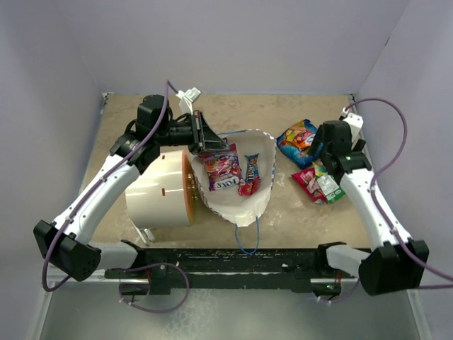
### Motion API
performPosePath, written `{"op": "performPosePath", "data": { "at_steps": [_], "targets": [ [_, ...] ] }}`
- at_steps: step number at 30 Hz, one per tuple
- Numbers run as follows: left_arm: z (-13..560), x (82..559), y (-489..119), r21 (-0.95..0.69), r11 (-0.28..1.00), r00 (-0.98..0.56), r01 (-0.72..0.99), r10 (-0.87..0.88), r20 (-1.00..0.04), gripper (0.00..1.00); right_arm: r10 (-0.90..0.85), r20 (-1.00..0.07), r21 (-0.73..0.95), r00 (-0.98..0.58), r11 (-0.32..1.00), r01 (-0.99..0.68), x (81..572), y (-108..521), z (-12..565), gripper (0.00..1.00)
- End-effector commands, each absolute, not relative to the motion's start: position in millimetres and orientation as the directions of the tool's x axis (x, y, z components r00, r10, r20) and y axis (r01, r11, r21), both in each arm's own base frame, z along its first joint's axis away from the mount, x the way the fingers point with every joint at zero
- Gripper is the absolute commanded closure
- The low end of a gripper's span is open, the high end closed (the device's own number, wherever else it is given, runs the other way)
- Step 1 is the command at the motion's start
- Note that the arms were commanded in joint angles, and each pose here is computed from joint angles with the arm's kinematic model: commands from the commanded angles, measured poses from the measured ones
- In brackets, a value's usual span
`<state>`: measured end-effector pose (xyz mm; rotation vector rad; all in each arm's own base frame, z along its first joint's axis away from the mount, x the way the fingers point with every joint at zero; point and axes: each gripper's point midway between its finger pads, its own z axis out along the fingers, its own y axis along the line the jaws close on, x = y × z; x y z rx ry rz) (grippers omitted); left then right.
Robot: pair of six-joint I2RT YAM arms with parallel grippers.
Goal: Take the snacks out of the paper bag
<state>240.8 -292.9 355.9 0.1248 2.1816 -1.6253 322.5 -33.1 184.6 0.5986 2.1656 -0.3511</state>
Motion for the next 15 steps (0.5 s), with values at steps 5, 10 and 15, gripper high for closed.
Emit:
{"op": "performPosePath", "data": {
  "at_steps": [5, 10, 15],
  "targets": [
    [396, 245, -290, -0.866, 0.291, -0.846, 0.406, -0.239, -0.477, 1.00, 0.106, -0.824, 0.081, -0.557, 0.994, 0.071, 312, 29, 216, 0.00],
    [392, 247, -290, -0.871, 0.302, -0.851, 0.387, -0.247, -0.464, 1.00, 0.149, -0.854, 0.255, -0.498, 0.955, -0.152, 313, 78, 240, 0.02],
    [392, 243, -292, -0.884, 0.292, -0.863, 0.365, -0.250, -0.439, 1.00, 0.116, -0.865, 0.265, -0.488, 0.931, -0.249, 312, 102, 249, 0.03]
  ]
}}
